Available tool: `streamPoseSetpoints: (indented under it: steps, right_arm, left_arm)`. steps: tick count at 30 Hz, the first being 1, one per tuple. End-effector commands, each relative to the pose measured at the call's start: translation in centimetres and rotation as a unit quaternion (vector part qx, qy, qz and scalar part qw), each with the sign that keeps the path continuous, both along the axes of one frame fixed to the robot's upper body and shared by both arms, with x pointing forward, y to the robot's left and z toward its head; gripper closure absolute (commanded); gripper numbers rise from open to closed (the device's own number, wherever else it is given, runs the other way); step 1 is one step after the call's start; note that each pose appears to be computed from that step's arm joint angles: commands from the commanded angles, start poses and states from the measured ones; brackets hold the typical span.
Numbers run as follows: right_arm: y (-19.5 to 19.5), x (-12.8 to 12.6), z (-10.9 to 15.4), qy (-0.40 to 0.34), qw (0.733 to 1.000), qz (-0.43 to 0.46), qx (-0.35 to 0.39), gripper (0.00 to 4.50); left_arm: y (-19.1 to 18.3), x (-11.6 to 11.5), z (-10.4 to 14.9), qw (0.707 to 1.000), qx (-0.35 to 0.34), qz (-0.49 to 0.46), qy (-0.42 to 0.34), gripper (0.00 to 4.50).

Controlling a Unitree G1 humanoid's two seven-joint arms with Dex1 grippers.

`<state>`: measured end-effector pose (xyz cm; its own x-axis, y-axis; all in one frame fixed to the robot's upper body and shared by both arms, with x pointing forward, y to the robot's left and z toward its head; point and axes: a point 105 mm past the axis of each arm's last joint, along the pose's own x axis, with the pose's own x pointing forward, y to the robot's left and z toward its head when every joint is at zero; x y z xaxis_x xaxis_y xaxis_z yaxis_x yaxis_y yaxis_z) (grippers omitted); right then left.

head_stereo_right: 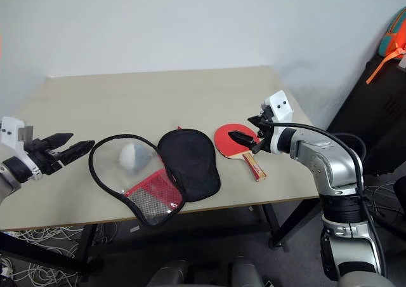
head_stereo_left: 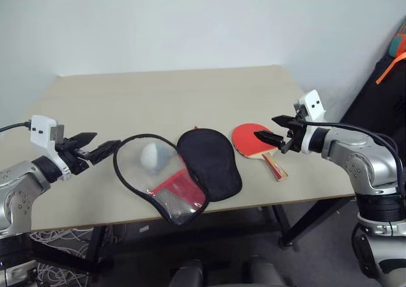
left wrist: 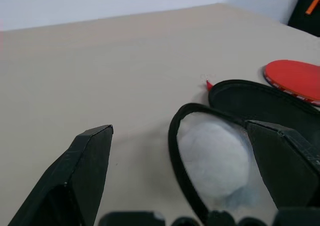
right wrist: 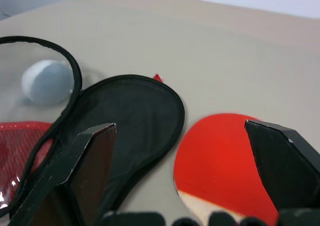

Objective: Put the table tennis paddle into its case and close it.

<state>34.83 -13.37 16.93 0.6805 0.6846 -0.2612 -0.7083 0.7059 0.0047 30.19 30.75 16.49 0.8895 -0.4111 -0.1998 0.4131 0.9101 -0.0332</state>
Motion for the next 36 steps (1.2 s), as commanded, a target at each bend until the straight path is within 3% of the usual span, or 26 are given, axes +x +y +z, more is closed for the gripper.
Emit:
streamPoseSetpoints:
  steps: [1,11,18,31,36]
  right_arm:
    - [-0.7,0.0,1.5,-0.03,1.0,-0.003,-0.006,0.02]
    - [-2.7,0.8,-0.3,-0.011,0.998,-0.006,-0.061,0.02]
    - [-3.1,1.8,-1.9,0.014,0.997,-0.029,-0.069,0.02]
    - [-3.2,2.1,-9.8,0.113,0.98,-0.121,-0.115,0.02]
    - [-3.4,2.2,-11.6,0.128,0.972,-0.151,-0.124,0.02]
  left_arm:
    - [-1.6,0.4,2.5,0.999,0.016,-0.033,-0.038,0.0]
    - [-3.5,0.5,3.3,0.995,0.034,-0.082,-0.042,0.0]
    - [-4.5,0.4,1.9,0.995,0.025,-0.092,-0.032,0.0]
    - [-6.0,2.0,0.8,0.992,0.019,-0.119,-0.033,0.0]
    - [-6.5,2.2,0.6,0.991,0.015,-0.127,-0.035,0.0]
